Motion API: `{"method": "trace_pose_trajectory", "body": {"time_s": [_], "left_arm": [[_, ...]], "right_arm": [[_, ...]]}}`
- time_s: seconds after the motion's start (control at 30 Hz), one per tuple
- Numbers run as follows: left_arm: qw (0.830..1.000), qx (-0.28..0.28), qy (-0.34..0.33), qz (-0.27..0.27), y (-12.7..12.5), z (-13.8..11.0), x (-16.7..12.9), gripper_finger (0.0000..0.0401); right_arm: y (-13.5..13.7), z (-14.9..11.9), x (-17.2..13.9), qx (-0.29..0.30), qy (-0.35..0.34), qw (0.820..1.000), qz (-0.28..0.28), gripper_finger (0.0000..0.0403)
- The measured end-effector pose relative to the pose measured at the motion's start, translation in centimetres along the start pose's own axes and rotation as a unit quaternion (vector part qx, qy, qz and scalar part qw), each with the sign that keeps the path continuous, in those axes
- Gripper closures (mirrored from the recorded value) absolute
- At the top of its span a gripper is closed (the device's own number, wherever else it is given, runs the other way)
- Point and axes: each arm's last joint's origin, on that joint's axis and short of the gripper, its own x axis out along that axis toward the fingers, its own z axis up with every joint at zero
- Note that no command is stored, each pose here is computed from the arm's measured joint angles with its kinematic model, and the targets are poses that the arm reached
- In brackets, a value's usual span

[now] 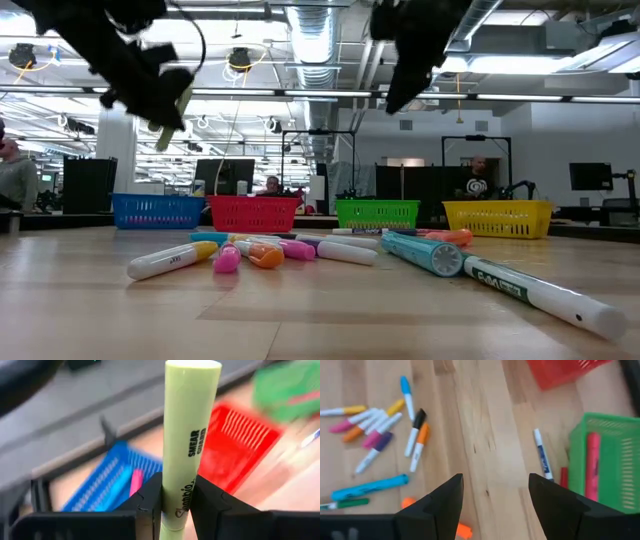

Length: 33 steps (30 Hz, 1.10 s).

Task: Pick & Place Markers
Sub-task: Put the large green highlighter pen into the blue bin

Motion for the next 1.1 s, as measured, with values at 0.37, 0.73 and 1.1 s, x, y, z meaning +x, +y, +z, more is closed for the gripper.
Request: {"method": "trace_pose_trajectory", "body": {"time_s": [0.37, 0.73, 1.1], "left_arm": [[0.983, 0.011, 0.179, 0.030, 2.4, -1.5, 5.6, 0.0325], [0.977, 0.042, 0.207, 0.031, 2.3, -2.0, 6.6, 0.0325], [0.993, 0.084, 0.071, 0.049, 3.1, 1.1, 3.0, 0.0325]], "right_arm": [[0.5, 0.0, 6.6, 0.002, 0.073, 0.997, 0.005, 0.0215], [0.7, -0.1, 7.2, 0.008, 0.084, 0.996, 0.007, 0.0241], [0.7, 0.0, 7.2, 0.013, 0.077, 0.997, 0.006, 0.0244]]}}
